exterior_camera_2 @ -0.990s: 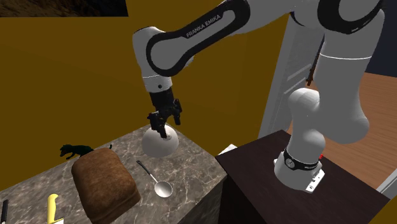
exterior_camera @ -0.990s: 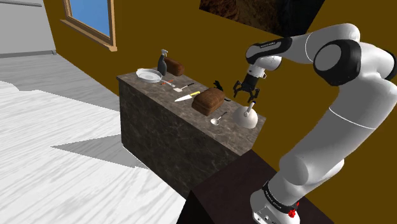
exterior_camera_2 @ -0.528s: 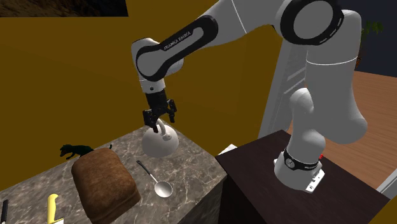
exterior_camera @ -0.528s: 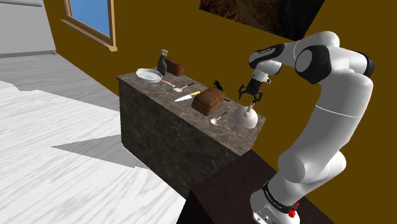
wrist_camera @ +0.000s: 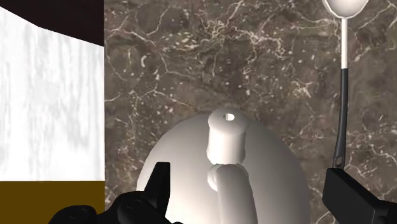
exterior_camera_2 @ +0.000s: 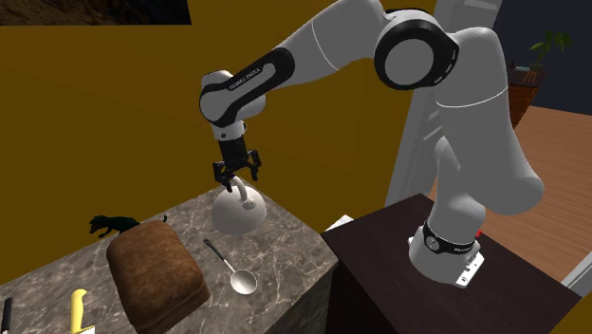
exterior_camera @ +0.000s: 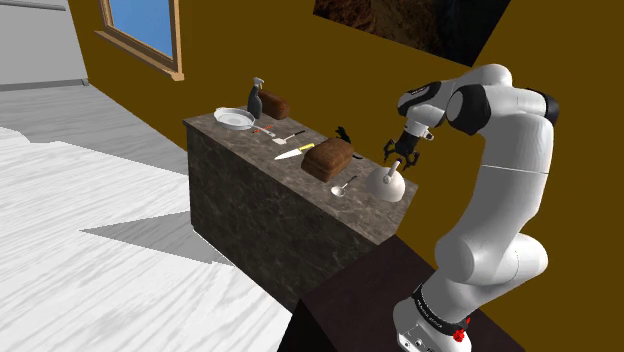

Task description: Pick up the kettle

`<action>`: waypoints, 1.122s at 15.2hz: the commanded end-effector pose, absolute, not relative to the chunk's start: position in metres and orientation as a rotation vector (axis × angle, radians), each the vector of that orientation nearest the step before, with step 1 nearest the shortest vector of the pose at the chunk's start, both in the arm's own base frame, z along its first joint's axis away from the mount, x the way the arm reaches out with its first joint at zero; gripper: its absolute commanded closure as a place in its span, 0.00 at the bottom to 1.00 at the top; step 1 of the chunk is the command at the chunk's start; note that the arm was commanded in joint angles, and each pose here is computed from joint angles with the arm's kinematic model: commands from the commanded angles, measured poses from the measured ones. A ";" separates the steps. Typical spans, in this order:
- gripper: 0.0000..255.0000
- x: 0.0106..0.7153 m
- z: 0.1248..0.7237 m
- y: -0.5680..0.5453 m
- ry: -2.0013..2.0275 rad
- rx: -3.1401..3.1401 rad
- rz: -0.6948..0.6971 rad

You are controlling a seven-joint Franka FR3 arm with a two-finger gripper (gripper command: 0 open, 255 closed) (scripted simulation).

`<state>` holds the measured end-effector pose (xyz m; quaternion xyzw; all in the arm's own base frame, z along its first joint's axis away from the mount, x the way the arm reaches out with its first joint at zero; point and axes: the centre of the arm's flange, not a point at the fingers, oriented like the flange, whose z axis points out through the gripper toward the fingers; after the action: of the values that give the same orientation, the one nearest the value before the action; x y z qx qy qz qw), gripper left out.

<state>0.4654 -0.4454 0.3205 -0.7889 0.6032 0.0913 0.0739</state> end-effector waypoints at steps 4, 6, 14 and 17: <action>0.00 0.464 0.293 -0.449 1.819 -2.362 0.274; 0.00 0.464 0.285 -0.449 1.819 -2.362 0.274; 1.00 0.464 0.285 -0.449 1.819 -2.362 0.274; 1.00 0.464 0.285 -0.449 1.819 -2.362 0.274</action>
<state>0.4643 -0.4490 0.2854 -0.7868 0.6059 0.0914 0.0740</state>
